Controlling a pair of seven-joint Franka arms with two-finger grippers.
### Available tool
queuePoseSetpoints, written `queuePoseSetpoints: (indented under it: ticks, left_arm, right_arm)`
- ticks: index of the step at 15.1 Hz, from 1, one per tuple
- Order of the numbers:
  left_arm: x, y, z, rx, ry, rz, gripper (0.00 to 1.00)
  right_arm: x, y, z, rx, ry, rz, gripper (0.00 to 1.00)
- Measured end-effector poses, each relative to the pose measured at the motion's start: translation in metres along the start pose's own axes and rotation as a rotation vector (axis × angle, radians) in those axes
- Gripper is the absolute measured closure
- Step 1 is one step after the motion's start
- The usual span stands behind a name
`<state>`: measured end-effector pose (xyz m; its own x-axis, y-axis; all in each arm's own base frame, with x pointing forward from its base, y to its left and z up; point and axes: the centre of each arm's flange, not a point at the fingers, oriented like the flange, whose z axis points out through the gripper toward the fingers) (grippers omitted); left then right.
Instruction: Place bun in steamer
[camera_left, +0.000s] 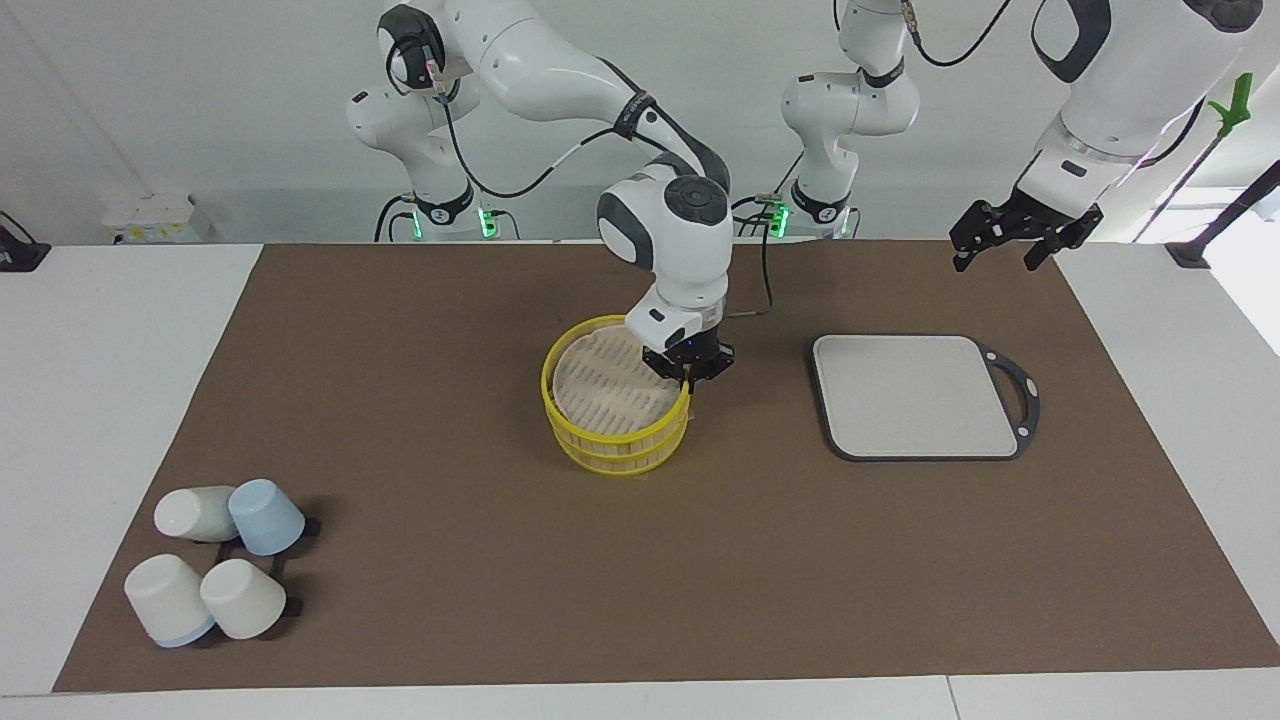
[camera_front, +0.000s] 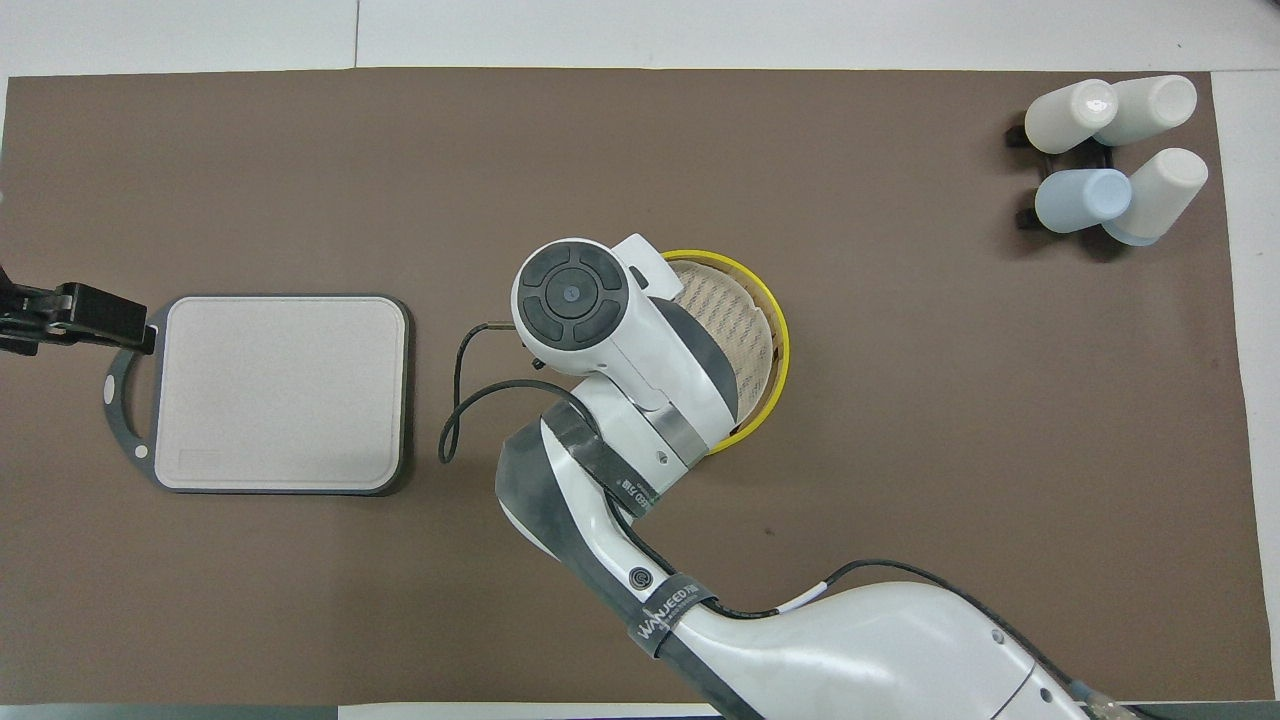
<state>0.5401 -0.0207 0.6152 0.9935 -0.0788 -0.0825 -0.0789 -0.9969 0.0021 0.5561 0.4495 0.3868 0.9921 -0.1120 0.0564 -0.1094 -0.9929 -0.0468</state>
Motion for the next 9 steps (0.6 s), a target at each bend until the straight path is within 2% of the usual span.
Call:
queuePoseSetpoints:
  ticks: [9]
  left_arm:
    - [-0.002, 0.001, -0.001, 0.0, -0.002, 0.006, 0.0]
  right_arm:
    - [-0.022, -0.016, 0.001, -0.003, -0.007, -0.026, 0.92]
